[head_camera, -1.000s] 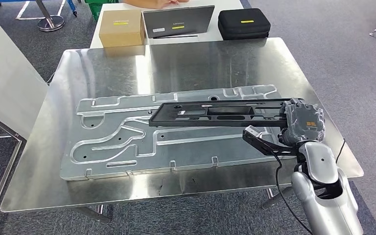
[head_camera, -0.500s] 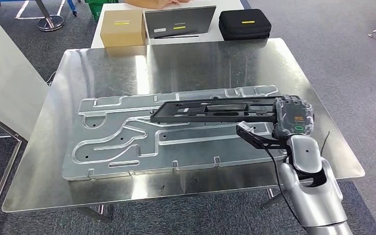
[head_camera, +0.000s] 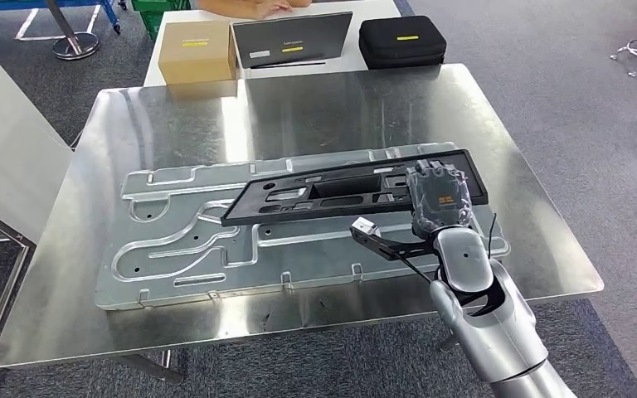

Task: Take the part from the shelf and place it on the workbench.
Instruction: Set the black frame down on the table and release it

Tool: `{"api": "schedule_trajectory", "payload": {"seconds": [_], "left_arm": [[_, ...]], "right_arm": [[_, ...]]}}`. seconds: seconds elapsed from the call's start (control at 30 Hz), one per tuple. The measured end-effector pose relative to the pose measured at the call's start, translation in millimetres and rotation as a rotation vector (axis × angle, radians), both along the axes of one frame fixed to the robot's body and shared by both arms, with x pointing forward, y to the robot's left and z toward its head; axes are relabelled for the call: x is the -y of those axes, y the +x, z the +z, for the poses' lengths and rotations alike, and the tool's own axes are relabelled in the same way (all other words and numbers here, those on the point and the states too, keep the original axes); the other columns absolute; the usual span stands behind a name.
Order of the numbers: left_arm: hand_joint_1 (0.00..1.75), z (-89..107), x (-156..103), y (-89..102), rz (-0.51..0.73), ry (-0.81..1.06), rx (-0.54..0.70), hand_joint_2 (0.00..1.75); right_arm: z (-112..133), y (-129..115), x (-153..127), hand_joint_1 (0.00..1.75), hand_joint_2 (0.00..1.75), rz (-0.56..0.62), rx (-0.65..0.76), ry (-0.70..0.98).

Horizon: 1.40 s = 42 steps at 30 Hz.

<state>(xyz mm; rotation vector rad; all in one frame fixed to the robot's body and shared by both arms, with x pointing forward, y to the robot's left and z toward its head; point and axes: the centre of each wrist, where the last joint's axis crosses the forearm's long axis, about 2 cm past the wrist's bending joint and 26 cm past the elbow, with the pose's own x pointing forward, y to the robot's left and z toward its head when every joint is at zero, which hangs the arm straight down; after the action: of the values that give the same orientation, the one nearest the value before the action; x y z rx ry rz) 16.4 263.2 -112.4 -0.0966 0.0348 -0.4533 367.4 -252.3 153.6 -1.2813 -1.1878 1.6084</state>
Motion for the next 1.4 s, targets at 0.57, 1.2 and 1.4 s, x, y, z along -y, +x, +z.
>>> {"api": "schedule_trajectory", "payload": {"seconds": [0.57, 1.2, 1.4], "left_arm": [[0.00, 0.0, 0, 0.1, 0.001, -0.005, 0.010, 1.75], [0.00, 1.5, 23, -5.5, -0.004, -0.044, -0.033, 1.75], [0.00, 1.9, 26, -6.6, -0.004, -0.051, -0.036, 1.75]], "right_arm": [[2, -3, -18, 1.75, 1.75, 0.045, 0.016, 0.030], [51, -34, -45, 1.75, 1.75, -0.095, 0.469, 0.099], [68, -43, -46, 1.75, 1.75, -0.039, 0.540, 0.105]]}}
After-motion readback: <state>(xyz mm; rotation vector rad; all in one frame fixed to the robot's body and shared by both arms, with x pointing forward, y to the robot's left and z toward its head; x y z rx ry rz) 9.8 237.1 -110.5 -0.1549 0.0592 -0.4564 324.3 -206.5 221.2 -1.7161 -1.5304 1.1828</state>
